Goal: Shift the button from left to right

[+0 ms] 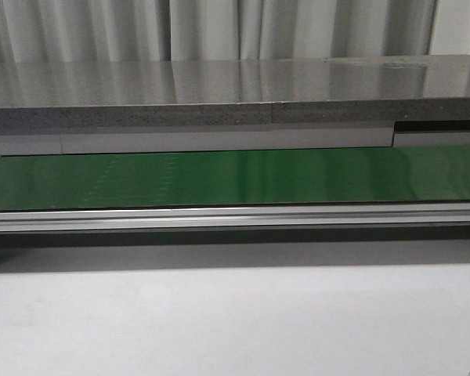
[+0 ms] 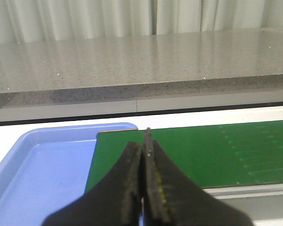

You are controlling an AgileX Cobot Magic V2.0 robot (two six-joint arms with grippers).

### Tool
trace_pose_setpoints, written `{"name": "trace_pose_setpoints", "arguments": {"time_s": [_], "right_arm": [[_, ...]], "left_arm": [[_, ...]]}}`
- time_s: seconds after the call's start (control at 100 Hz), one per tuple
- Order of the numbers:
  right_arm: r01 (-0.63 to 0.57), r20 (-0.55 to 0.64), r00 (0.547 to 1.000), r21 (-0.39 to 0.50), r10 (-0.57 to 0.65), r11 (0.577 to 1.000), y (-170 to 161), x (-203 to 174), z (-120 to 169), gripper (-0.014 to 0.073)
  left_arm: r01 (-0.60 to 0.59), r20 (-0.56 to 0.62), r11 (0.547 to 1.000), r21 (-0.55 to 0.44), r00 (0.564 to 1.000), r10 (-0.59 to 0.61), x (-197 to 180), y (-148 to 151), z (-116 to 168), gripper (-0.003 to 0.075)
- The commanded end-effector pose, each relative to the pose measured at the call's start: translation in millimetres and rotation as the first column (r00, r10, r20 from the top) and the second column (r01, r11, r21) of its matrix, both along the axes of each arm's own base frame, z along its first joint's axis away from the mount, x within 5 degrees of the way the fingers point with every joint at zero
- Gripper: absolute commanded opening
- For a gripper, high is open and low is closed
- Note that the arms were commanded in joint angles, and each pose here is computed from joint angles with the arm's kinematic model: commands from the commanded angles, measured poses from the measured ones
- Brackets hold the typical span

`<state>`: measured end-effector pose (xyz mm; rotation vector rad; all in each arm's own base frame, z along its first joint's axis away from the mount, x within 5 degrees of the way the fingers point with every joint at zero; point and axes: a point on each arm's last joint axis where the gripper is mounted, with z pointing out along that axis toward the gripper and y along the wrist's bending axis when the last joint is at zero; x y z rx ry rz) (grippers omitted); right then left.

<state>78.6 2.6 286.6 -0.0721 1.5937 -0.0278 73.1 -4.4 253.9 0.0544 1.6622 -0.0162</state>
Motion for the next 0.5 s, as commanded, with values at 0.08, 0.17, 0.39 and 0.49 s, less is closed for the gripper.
{"name": "trace_pose_setpoints", "arguments": {"time_s": [0.08, 0.17, 0.39, 0.49], "right_arm": [[0.015, 0.084, 0.996, 0.007, -0.016, 1.000, -1, 0, 13, -0.0066], [-0.001, 0.082, 0.997, -0.010, 0.002, 1.000, 0, -1, 10, -0.0066], [-0.063, 0.104, 0.993, 0.009, 0.062, 0.998, 3, -14, -10, -0.0066], [-0.068, 0.104, 0.993, 0.035, 0.064, 0.997, 3, -18, -25, -0.0066]], "left_arm": [[-0.025, 0.090, 1.000, -0.019, 0.996, 0.027, 1, 2, 15, -0.0020], [-0.025, 0.090, 1.000, -0.019, 0.996, 0.027, 1, 2, 15, -0.0020], [-0.025, 0.090, 1.000, -0.019, 0.996, 0.027, 1, 2, 15, -0.0020], [-0.025, 0.090, 1.000, -0.019, 0.996, 0.027, 1, 2, 15, -0.0020]]}}
